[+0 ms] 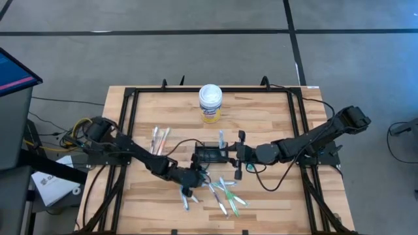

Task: Pick & Place toothbrushing station
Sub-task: Put the top blue mouthwash into the black mesh organizer

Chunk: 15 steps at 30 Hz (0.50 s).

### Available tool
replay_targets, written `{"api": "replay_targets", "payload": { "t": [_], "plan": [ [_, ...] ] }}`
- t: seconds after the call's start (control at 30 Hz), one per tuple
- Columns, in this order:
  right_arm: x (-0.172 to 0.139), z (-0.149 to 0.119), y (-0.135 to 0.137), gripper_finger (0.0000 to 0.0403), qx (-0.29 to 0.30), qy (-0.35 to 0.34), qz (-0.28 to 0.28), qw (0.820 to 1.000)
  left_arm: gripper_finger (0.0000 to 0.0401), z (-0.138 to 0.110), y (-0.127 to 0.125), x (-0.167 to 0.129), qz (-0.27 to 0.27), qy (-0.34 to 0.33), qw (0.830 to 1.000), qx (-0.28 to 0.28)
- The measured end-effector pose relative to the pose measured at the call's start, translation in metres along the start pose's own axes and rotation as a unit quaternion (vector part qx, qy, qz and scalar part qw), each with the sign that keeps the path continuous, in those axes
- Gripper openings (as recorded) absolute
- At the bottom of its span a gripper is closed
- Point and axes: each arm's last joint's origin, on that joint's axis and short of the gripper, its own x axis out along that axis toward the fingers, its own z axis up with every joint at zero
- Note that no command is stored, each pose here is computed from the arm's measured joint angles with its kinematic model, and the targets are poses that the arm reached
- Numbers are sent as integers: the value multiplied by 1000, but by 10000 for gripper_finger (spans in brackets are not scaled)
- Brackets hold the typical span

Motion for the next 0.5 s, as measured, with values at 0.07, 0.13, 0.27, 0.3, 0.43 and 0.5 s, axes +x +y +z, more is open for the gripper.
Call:
{"api": "replay_targets", "payload": {
  "t": [0.07,0.13,0.27,0.3,0.43,0.5],
  "plan": [
    [0,0,0,107,0,1,0,1000,130,-3,-3,6,-4,18,1000,8],
    [0,0,0,107,0,1,0,1000,131,-5,-6,12,-4,26,999,18],
    [0,0,0,107,-1,1,0,1000,132,-6,-8,16,2,35,998,45],
    [0,0,0,107,-1,1,0,1000,132,-6,-7,16,3,34,998,44],
    [0,0,0,107,-1,1,0,1000,134,-3,0,15,1,31,999,33],
    [0,0,0,107,-1,2,0,1000,136,-4,3,17,-8,28,999,27]
  ]
}}
